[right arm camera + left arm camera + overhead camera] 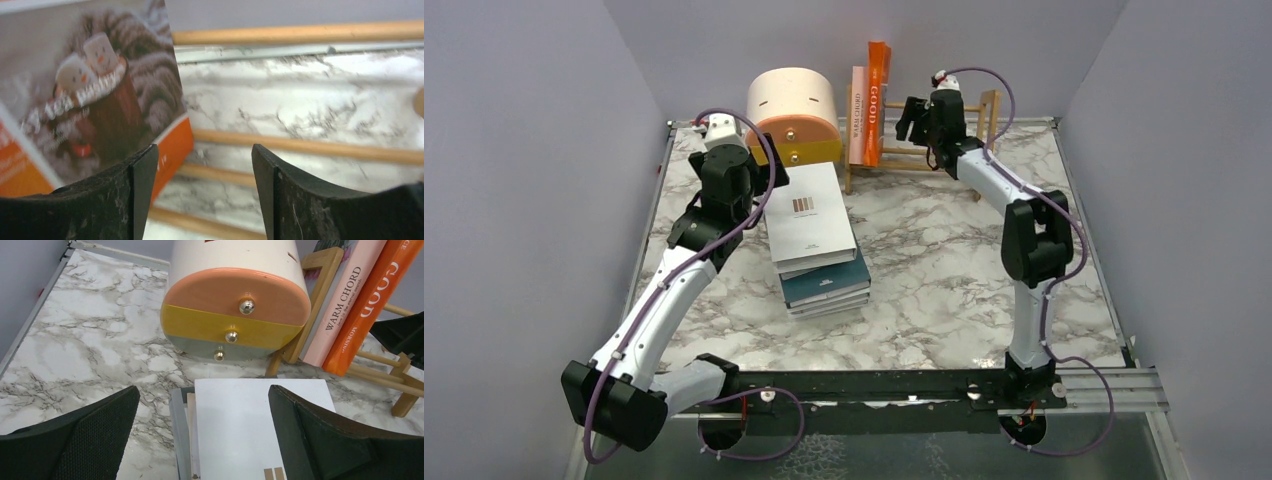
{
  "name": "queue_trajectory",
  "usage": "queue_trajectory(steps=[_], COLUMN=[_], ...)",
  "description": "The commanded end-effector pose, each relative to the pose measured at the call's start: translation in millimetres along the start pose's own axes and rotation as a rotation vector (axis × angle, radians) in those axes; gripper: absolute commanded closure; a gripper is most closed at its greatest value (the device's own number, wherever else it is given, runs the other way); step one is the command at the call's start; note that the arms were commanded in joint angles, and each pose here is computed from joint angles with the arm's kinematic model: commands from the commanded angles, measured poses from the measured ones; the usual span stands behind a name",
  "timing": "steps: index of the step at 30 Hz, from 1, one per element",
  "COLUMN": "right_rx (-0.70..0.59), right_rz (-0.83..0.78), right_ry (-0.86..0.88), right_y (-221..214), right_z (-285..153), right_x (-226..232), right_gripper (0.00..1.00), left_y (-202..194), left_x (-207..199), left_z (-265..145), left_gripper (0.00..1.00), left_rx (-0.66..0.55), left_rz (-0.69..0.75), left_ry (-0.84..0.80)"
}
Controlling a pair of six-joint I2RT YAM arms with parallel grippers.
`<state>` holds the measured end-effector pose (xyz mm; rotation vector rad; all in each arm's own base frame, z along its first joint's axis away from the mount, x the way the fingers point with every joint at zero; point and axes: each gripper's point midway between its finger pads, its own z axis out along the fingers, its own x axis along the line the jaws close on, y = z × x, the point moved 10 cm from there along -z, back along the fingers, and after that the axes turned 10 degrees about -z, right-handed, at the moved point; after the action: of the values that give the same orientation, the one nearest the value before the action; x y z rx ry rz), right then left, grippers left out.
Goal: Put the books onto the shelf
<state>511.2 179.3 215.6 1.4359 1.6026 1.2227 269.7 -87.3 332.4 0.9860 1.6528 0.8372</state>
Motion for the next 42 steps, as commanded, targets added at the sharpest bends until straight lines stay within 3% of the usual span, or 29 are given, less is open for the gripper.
queue_trajectory(steps=[1,8,18,28,42], right_rx=[-0.082,-0.053,0.013,0.056,0.151], right_rz=[0.022,-0.005,0.087,0.146,0.197], right_ry=[-0.007,0.255,0.605,0.860,0.957], right_y=[30.1,31.1,-1.5,-24.0,-52.8], right_z=[-56.6,-145.0,-220.5,-255.6,-253.5], right_x=[-4.6,15.3,53.4,89.8,109.4], right_gripper=[0.32,0.30,0.29,0.29,0.29], left_y=[-8.1,-24.9,-33.5,-40.3,-60.3], left_x=[2.4,6.3,11.1,2.2,-18.9], left_z=[-12.3,-23.4,-34.6,-33.7,-26.5], left_gripper=[0.01,0.01,0.01,0.01,0.01], left_rx=[0.070,0.159,0.199,0.253,0.309], left_rz=[-0.020,-0.039,-0.076,-0.119,-0.088], left_ry=[-0.062,-0.135,-0.157,-0.211,-0.236])
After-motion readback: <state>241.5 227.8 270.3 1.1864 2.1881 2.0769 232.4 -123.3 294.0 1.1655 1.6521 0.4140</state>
